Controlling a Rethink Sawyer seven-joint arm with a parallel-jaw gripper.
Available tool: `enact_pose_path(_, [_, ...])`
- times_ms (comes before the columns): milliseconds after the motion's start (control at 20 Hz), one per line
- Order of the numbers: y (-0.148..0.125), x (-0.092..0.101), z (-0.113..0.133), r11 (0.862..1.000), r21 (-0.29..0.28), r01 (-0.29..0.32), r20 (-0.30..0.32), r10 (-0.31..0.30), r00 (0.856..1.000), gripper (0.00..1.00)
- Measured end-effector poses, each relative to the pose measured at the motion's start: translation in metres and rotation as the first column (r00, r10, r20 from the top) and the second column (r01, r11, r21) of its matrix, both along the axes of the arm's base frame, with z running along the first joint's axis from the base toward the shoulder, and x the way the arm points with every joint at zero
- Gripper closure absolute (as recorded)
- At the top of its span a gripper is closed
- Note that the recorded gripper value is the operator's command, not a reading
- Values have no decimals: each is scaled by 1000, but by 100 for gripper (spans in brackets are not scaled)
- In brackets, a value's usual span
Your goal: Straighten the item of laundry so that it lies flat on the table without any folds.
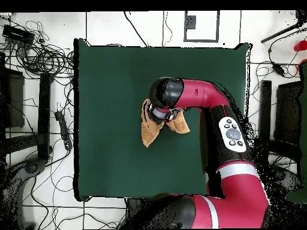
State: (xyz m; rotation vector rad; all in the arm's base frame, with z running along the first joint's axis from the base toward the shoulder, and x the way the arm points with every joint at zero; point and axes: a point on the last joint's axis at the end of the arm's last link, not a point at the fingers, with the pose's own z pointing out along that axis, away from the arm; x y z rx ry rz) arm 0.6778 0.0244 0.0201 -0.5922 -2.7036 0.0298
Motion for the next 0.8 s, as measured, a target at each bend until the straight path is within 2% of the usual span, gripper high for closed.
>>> enact_pose_path(800, [0, -1, -5, 1000, 0, -1, -5, 1, 1000, 100])
